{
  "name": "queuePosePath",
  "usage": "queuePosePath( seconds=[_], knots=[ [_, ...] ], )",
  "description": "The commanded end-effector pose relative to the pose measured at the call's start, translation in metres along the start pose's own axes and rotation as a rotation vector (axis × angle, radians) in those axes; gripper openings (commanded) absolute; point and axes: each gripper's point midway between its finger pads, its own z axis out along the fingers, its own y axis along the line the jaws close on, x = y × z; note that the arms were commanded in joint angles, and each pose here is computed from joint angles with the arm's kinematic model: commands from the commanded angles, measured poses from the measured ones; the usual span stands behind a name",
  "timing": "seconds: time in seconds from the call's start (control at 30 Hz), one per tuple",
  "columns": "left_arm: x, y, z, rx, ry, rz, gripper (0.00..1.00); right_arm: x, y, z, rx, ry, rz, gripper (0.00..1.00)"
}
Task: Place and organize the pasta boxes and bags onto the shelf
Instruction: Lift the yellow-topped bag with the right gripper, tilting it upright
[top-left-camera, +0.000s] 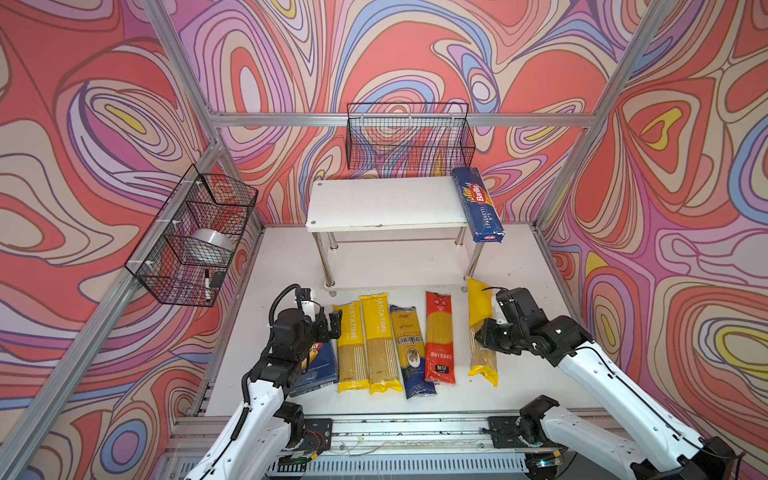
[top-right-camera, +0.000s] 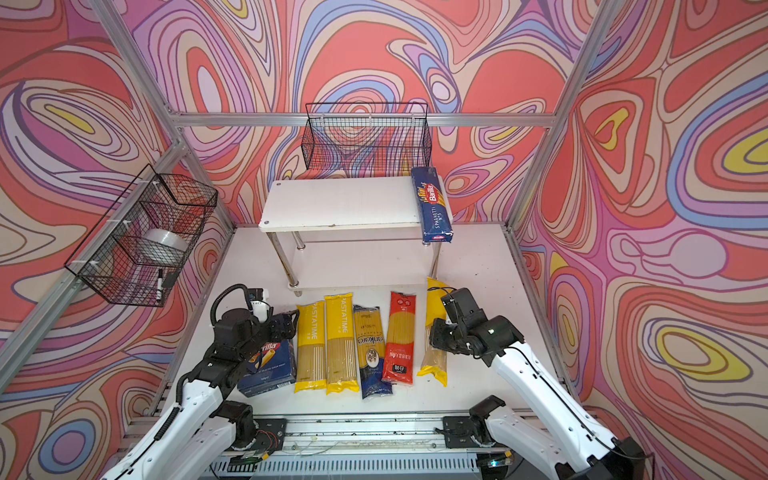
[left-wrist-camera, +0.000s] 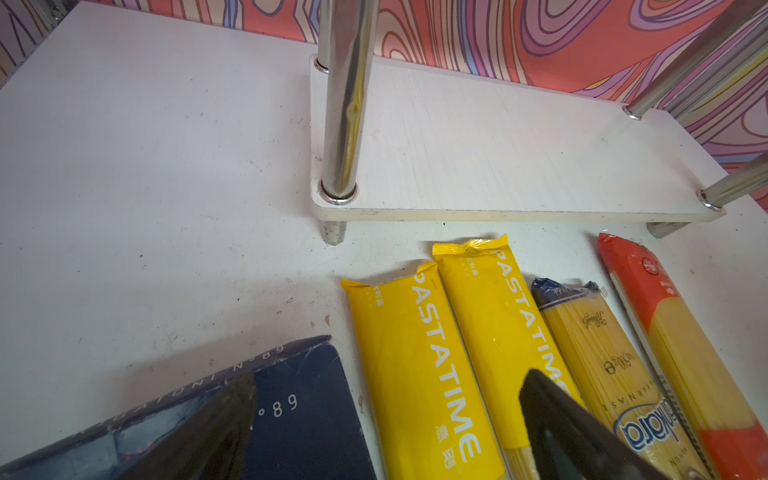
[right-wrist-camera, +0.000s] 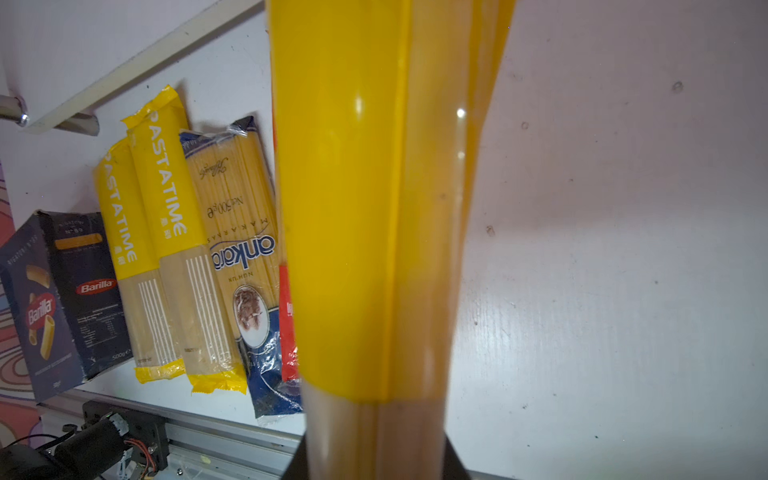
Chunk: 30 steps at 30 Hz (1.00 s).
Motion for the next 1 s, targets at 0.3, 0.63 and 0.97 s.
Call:
queuePosePath(
  seconds=[0.3, 0.63, 0.97],
  knots=[
    [0.0, -0.001, -0.001, 0.006, -0.005, 0.015, 1.0, -0.023, 0.047, -0.037, -0.137, -0.105, -0.1, 0.02],
    [0.001, -0.001, -0.001, 0.006, -0.004, 0.014, 1.0, -0.037, 0.081, -0.049, -0.203, -0.157, -0.18, 0.02],
    [0.0, 0.0, -0.001, 0.003, -0.005, 0.013, 1.0, -0.042, 0.117, -0.06, -0.21, -0.184, -0.293, 0.02]
  ],
)
